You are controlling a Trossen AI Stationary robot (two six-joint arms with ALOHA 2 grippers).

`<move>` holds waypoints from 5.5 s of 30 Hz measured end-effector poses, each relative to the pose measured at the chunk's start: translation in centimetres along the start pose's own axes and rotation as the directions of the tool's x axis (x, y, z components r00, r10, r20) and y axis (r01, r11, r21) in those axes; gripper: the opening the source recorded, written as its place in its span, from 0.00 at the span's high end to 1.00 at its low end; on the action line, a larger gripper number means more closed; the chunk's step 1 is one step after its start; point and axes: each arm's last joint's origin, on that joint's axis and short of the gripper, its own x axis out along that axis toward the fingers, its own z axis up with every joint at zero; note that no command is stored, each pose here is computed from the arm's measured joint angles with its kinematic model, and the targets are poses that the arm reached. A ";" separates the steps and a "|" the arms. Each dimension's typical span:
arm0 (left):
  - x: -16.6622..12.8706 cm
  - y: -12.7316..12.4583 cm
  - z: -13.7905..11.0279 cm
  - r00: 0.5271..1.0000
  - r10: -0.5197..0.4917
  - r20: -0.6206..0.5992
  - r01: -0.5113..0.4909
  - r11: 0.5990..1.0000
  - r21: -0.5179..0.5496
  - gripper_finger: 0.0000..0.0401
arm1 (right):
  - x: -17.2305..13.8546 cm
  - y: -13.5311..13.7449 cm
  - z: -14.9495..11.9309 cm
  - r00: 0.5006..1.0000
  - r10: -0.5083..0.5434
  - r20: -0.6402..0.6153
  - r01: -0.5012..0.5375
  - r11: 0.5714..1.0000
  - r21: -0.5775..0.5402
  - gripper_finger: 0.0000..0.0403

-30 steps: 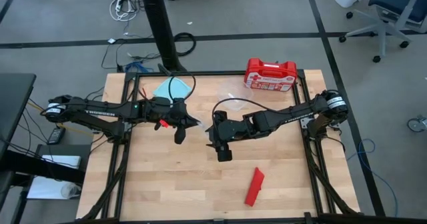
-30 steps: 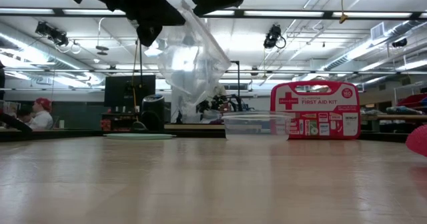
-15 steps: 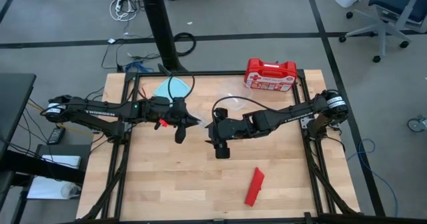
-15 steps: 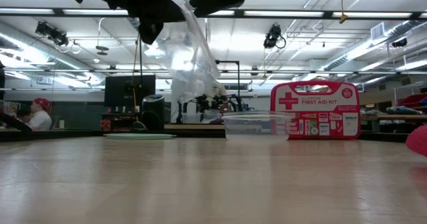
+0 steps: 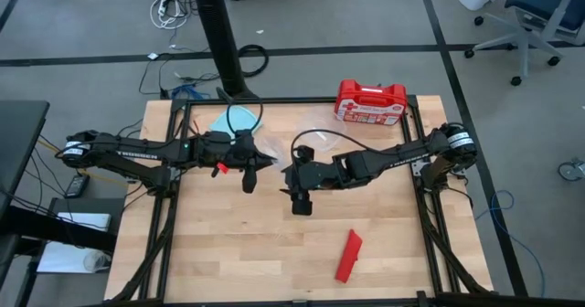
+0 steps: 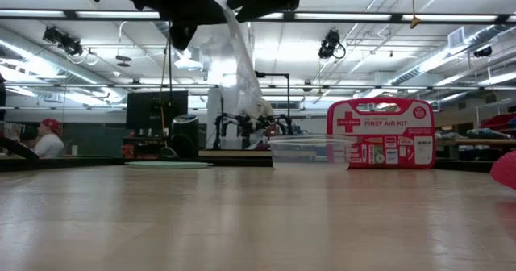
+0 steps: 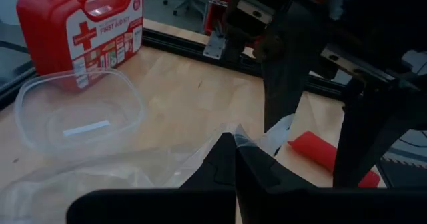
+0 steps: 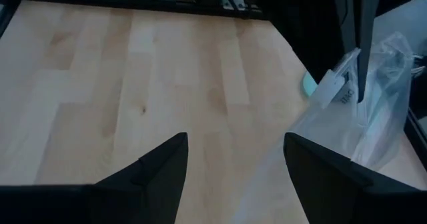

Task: Roll bandage
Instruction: Open the transparent zip bag

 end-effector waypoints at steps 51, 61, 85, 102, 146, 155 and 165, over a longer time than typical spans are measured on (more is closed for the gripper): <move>0.0 0.4 -1.0 0.994 0.066 -0.083 -0.057 0.993 0.106 1.00 | -0.8 -2.8 0.6 0.989 -0.147 0.006 0.141 0.957 0.252 0.46; 0.0 0.4 -0.8 0.996 0.074 -0.058 -0.069 0.994 0.084 1.00 | -0.5 -3.1 0.4 0.989 -0.150 0.000 0.144 0.952 0.271 0.46; 0.0 0.2 -0.3 0.999 0.040 -0.001 -0.040 0.996 0.077 1.00 | -0.5 -2.9 0.1 0.992 -0.126 -0.018 0.127 0.959 0.255 0.47; 0.0 0.0 0.2 0.999 0.012 0.043 -0.015 0.998 0.066 1.00 | -0.6 -2.8 0.2 0.988 -0.152 -0.012 0.150 0.955 0.255 0.47; 0.0 0.1 0.7 0.991 0.083 0.109 -0.081 0.996 -0.021 1.00 | 0.7 -1.8 0.2 0.927 -0.375 0.030 0.357 0.903 0.237 0.47; 0.0 0.0 0.6 0.991 0.081 0.106 -0.080 0.997 -0.022 1.00 | 1.4 -1.7 -0.1 0.916 -0.400 0.025 0.386 0.898 0.209 0.51; 0.0 0.0 0.3 0.993 0.090 0.079 -0.088 0.996 -0.017 1.00 | 1.0 -1.0 0.6 0.889 -0.449 0.090 0.420 0.877 0.232 0.53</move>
